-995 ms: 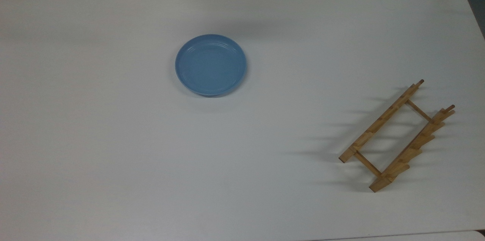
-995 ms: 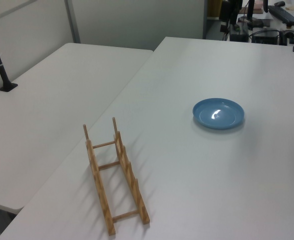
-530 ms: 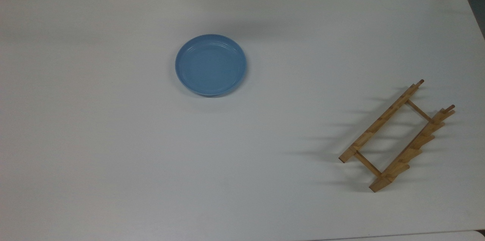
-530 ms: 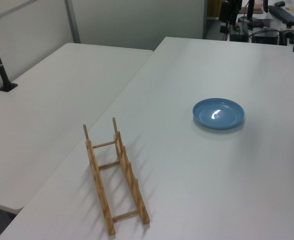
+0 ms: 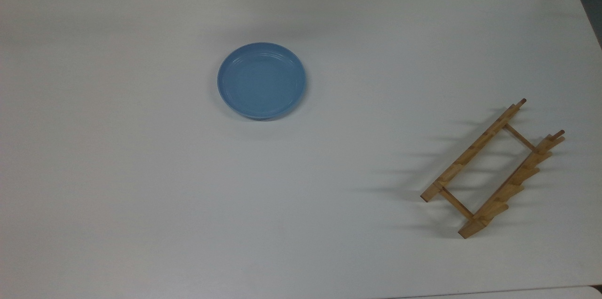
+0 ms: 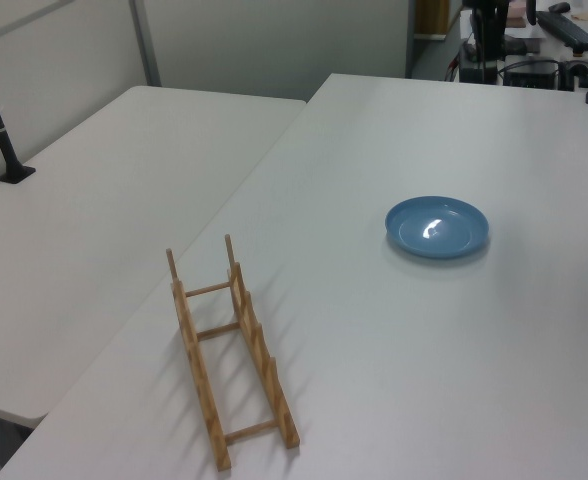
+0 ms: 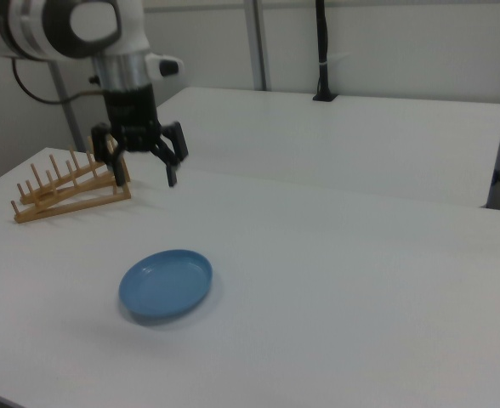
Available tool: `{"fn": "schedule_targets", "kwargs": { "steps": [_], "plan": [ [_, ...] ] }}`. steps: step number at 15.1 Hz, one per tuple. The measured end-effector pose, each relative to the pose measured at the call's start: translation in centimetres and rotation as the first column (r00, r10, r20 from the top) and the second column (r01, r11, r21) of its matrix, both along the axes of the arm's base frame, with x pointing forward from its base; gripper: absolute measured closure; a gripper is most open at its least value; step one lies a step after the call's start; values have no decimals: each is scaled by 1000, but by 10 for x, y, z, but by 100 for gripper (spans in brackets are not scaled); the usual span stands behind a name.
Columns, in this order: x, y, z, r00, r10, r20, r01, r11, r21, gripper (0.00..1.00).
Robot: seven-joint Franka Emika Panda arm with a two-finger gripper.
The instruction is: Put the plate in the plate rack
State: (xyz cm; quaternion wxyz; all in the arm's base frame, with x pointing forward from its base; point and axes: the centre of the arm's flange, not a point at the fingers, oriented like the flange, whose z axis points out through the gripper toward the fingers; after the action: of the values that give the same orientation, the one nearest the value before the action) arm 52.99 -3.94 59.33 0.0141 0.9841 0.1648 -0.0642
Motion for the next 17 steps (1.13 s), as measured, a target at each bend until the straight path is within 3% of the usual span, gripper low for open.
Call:
{"fn": "schedule_targets", "kwargs": {
  "steps": [6,11,14,17],
  "plan": [
    [23,-15,-99,999,-33,-33,33,999,5,0],
    [43,-15,-176,995,-103,-10,103,995,-12,0],
    [51,-17,-212,989,-148,-17,148,989,-23,7],
    [58,-20,-238,982,-187,-22,186,982,-33,6]
  ]
}}
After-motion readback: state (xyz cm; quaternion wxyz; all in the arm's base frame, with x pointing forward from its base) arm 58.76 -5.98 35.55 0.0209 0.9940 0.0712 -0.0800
